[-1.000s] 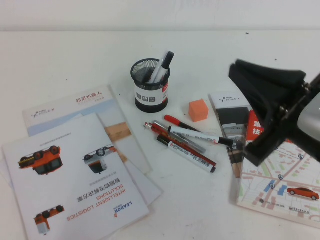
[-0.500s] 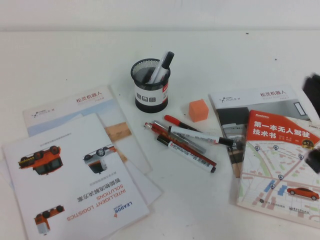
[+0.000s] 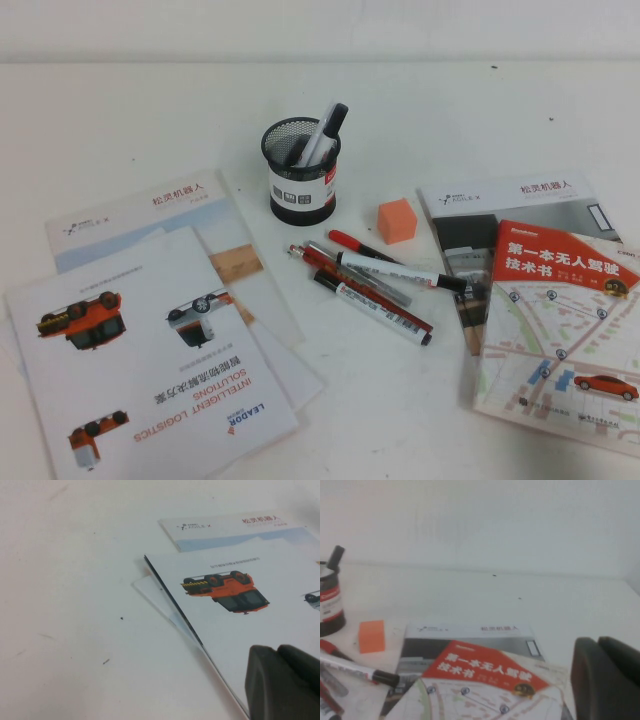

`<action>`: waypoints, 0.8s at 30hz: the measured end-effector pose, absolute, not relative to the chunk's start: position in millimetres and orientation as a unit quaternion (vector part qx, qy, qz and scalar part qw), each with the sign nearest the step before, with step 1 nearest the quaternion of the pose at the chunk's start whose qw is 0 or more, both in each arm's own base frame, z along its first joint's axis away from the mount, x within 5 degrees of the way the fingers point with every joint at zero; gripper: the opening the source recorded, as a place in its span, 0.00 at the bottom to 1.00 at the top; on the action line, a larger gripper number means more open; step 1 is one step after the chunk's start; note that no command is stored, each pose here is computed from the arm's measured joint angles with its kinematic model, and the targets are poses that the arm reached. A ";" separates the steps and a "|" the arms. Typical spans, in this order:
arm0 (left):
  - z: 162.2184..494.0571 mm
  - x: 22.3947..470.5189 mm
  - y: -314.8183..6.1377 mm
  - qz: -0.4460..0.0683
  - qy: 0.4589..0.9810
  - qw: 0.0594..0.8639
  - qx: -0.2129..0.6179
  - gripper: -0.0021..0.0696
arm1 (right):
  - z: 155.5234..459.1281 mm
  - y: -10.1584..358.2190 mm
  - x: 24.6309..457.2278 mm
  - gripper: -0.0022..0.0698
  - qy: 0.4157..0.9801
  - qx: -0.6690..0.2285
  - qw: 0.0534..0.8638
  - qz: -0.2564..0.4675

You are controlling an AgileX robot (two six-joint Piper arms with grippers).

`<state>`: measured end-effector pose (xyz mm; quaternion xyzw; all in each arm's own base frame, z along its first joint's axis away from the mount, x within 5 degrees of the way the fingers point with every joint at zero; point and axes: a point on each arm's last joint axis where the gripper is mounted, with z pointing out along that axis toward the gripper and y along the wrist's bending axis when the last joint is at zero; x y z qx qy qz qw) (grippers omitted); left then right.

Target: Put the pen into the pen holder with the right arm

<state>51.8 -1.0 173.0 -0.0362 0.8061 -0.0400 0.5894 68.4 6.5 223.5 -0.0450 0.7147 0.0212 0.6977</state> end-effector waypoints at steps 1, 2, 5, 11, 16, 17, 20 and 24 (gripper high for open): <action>173.0 51.8 -1.0 -0.040 0.806 0.589 -0.036 0.03 | 218.3 5.4 66.5 0.00 0.714 -0.038 0.699 0.019; 173.0 51.8 -1.0 -0.040 0.806 0.589 -0.036 0.03 | 212.3 4.5 64.7 0.00 0.714 -0.029 0.699 0.019; 173.0 51.8 -1.0 -0.040 0.806 0.589 -0.036 0.03 | 199.4 3.7 62.5 0.00 0.719 -0.013 0.695 0.026; 173.0 51.8 -1.0 -0.040 0.806 0.589 -0.036 0.03 | 185.8 5.8 60.5 0.00 0.764 -0.015 0.644 0.040; 173.0 51.8 -1.0 -0.040 0.806 0.589 -0.036 0.03 | 175.9 5.9 54.6 0.00 0.791 -0.027 0.610 0.032; 173.0 51.8 -1.0 -0.040 0.806 0.589 -0.036 0.03 | 175.1 5.6 54.0 0.00 0.792 -0.027 0.610 0.030; 173.0 51.8 -1.0 -0.040 0.806 0.589 -0.036 0.03 | 174.5 5.2 53.6 0.00 0.794 -0.018 0.607 0.034; 173.0 51.8 -1.0 -0.040 0.806 0.589 -0.036 0.03 | 174.3 5.1 53.6 0.00 0.794 -0.009 0.606 0.041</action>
